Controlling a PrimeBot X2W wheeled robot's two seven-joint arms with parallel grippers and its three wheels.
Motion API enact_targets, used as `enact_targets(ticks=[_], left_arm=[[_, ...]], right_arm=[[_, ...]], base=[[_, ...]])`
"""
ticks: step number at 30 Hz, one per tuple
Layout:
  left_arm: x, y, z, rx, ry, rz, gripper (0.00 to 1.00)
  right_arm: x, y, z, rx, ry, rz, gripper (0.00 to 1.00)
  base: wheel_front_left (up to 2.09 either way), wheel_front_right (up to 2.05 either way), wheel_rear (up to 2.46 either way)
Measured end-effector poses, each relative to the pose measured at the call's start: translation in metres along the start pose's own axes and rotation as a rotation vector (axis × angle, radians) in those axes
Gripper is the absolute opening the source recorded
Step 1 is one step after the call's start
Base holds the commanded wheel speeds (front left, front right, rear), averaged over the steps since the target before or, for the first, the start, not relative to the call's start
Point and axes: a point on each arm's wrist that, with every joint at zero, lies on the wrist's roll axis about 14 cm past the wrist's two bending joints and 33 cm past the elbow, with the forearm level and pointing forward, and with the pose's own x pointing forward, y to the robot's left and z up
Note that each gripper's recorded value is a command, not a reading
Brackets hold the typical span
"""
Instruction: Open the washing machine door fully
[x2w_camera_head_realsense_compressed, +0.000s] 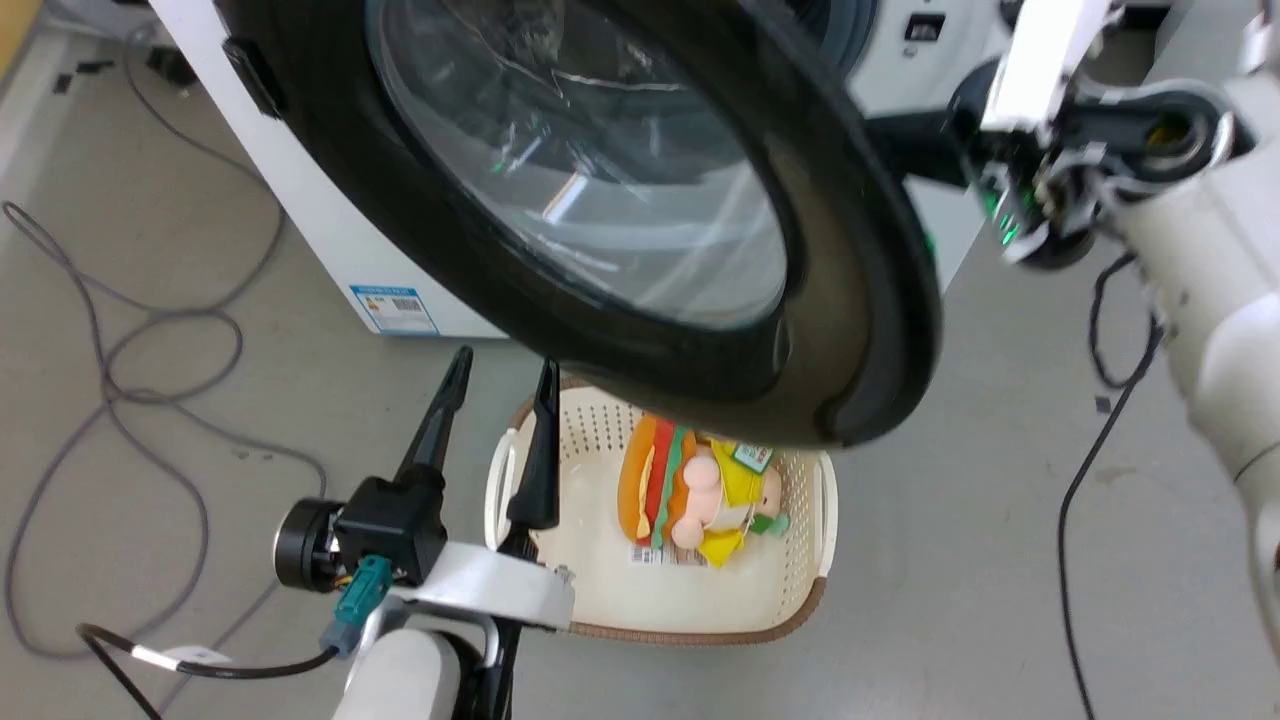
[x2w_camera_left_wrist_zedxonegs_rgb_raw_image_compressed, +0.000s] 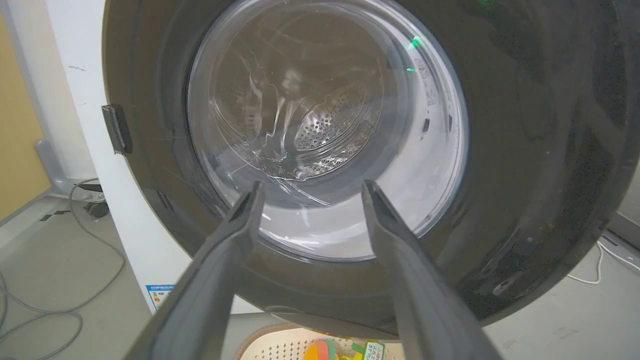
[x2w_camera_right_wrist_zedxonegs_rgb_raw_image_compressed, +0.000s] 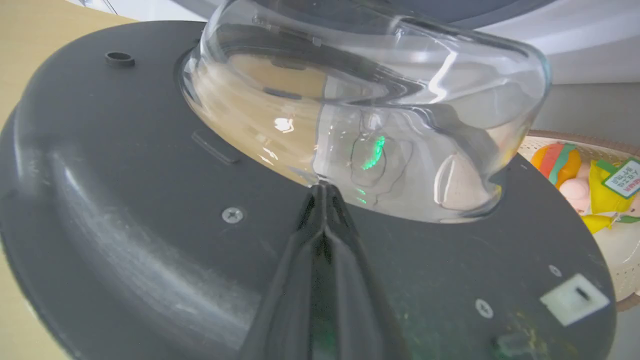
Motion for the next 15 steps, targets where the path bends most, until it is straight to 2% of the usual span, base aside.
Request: enact_targets(ticks=[15], left_arm=[[-0.033, 0.01, 0.009, 0.02, 0.003, 0.035, 1.0]], right_arm=[[0.012, 0.021, -0.091, 0.02, 0.202, 0.137, 0.0]], base=[[0.0, 0.0, 0.0]])
